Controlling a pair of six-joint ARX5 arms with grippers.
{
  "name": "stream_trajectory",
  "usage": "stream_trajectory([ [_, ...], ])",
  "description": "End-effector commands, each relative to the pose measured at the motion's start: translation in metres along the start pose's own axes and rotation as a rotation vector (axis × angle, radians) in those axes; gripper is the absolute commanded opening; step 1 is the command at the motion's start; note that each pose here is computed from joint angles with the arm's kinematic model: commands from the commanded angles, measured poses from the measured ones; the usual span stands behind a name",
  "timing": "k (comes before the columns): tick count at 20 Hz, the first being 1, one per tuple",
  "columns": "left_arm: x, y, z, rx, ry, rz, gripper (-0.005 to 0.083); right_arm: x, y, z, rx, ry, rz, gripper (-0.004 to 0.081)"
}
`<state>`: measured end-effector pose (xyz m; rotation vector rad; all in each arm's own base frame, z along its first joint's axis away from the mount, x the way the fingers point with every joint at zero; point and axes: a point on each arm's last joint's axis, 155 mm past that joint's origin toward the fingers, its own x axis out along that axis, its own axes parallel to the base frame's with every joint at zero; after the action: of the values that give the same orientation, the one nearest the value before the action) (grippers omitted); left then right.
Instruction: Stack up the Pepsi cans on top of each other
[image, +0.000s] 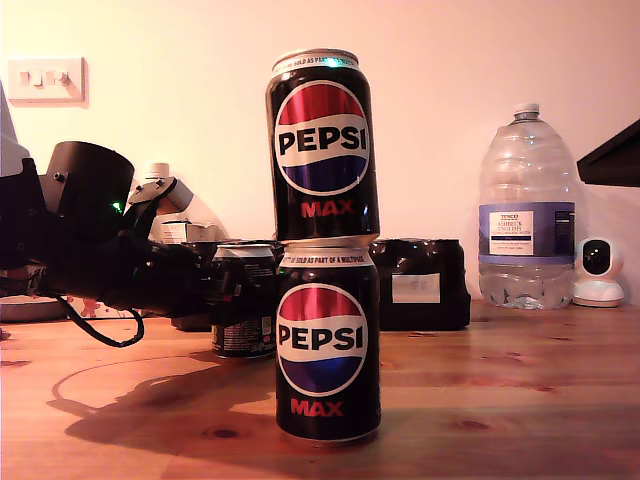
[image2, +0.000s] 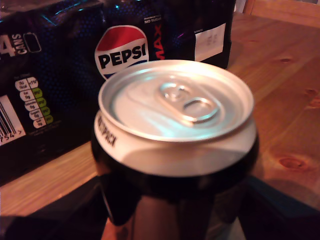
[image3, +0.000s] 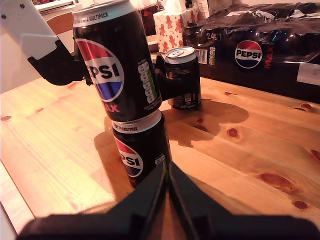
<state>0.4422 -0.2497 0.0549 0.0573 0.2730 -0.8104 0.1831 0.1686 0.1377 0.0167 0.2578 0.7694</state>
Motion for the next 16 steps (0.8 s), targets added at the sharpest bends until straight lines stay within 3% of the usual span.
stream_trajectory([
  [1,0.004,0.0,-0.008,0.006,0.01,-0.008,0.0307,-0.001,0.001,0.006,-0.002,-0.015,0.003,-0.0012],
  [9,-0.009,-0.006,0.019,0.021,0.027,-0.023,0.0306,-0.001,0.001,0.0,0.0,0.009,0.001,-0.0012],
  [16,-0.037,-0.02,0.073,0.061,0.004,-0.044,0.0306,-0.001,0.001,-0.004,0.003,0.023,0.001,-0.0012],
])
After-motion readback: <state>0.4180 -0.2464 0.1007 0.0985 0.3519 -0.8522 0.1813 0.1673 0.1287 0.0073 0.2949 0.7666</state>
